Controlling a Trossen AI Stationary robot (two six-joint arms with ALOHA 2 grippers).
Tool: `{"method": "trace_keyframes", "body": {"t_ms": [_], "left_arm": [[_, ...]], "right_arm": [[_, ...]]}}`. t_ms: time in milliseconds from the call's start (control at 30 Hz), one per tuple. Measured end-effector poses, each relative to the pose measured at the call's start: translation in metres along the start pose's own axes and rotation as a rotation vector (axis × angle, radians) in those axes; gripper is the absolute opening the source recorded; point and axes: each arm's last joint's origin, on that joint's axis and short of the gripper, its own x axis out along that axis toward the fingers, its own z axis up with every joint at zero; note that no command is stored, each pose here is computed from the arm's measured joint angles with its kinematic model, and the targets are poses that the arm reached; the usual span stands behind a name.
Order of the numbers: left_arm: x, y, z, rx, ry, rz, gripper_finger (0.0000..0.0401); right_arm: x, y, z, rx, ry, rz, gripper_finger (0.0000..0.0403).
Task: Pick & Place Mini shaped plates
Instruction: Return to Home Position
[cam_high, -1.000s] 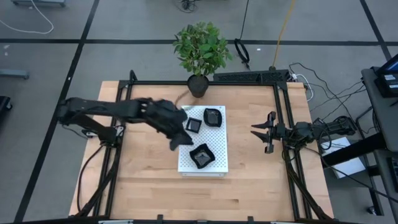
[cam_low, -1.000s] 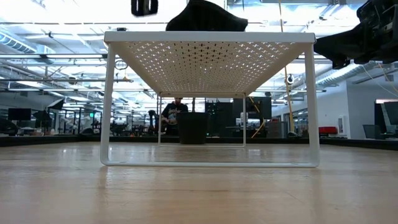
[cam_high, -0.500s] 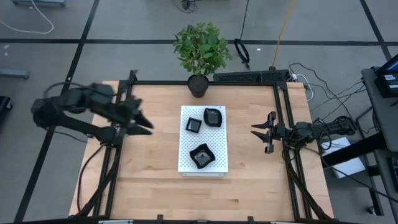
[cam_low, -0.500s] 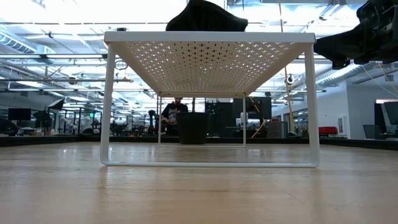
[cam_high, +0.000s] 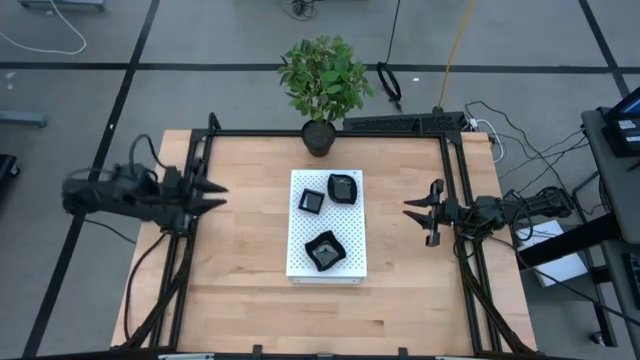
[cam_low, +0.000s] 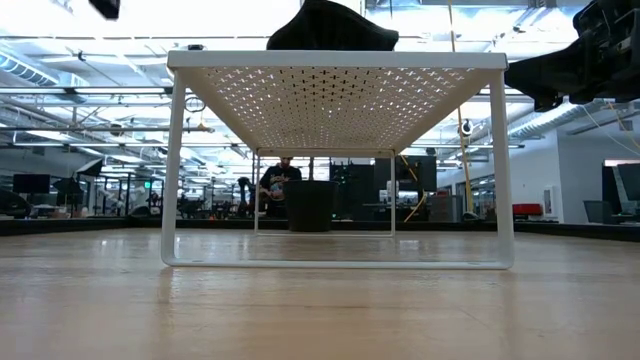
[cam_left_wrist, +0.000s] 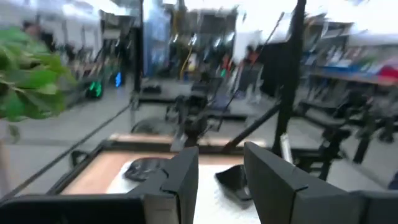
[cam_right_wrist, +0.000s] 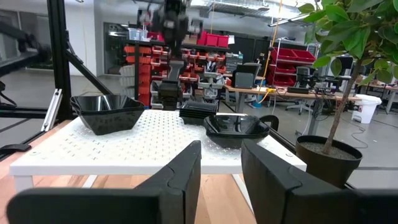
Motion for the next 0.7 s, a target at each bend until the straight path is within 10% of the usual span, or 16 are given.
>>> {"method": "trace_keyframes", "body": {"t_ms": [433,700], "left_arm": [[0.005,0.005,-0.141,0.007,-0.072,-0.089,0.0131],[0.004,0.005,-0.143,0.094,-0.061,-0.092,0.0132]], "right_arm": [[0.0,0.0,0.0,0.0,0.0,0.0,0.0102],[0.0,0.0,0.0,0.0,0.0,0.0,0.0102]]}}
